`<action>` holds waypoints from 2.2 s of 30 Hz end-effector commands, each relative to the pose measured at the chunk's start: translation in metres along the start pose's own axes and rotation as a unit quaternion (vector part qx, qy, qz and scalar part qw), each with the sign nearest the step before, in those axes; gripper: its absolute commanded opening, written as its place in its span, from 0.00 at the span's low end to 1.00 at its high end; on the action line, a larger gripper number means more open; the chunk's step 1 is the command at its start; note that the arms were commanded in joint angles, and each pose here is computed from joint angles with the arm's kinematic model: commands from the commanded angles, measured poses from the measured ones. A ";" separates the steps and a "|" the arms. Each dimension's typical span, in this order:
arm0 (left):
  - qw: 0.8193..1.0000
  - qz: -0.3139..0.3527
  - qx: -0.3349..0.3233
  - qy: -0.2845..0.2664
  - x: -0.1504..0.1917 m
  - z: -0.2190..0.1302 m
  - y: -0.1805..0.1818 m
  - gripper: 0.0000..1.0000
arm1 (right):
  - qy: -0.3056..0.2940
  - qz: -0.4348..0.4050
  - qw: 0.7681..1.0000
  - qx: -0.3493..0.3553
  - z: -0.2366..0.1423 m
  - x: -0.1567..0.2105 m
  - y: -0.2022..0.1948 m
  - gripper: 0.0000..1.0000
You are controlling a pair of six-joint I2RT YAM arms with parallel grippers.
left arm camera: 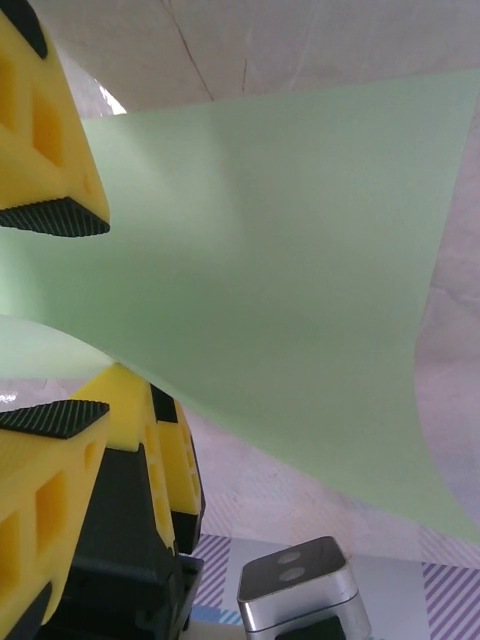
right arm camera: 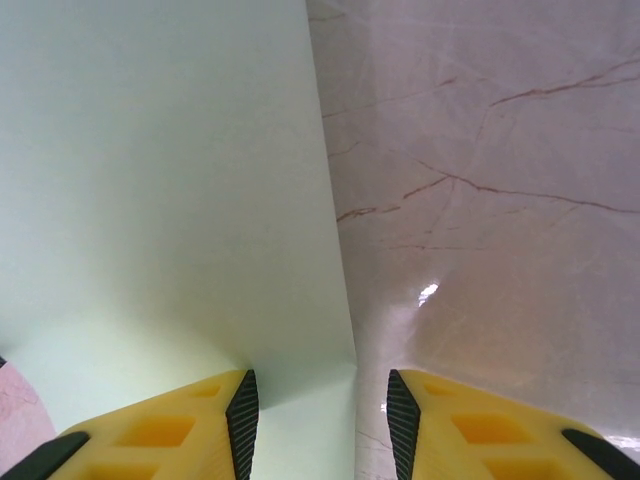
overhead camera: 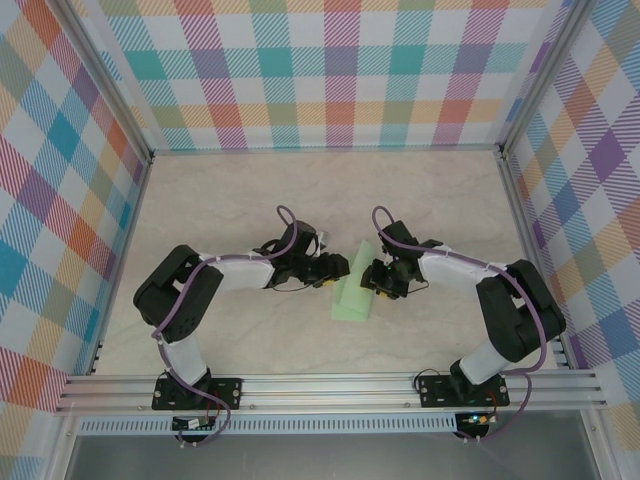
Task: Fold a paper plane with a square sheet of paper (pick it up from the middle)
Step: Hold the square sheet of paper at the center of the table.
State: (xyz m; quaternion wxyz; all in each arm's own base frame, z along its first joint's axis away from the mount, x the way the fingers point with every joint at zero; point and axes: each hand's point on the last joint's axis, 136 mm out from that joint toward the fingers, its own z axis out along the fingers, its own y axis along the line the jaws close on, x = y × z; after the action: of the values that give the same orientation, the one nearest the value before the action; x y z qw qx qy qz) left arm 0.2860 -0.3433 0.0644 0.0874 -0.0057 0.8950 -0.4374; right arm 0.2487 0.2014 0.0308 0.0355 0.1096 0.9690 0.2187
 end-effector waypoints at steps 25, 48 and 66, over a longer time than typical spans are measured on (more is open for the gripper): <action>0.997 0.047 0.063 0.020 0.005 0.010 -0.033 0.06 | -0.021 -0.011 1.000 -0.004 -0.026 -0.004 0.009 0.41; 0.987 0.122 -0.102 0.020 0.040 0.041 -0.075 0.02 | -0.181 0.164 0.954 0.171 -0.116 -0.017 -0.100 0.75; 0.994 0.058 -0.091 0.000 0.020 0.013 -0.037 0.01 | -0.116 0.038 0.992 -0.018 -0.088 -0.028 -0.023 0.78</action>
State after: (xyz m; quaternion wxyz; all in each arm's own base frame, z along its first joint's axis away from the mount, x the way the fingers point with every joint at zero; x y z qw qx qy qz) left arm 0.2613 -0.3906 0.0816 0.1135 0.0606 0.9320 -0.3387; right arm 0.2561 0.1150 0.0984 0.1482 0.2184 0.9501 0.1664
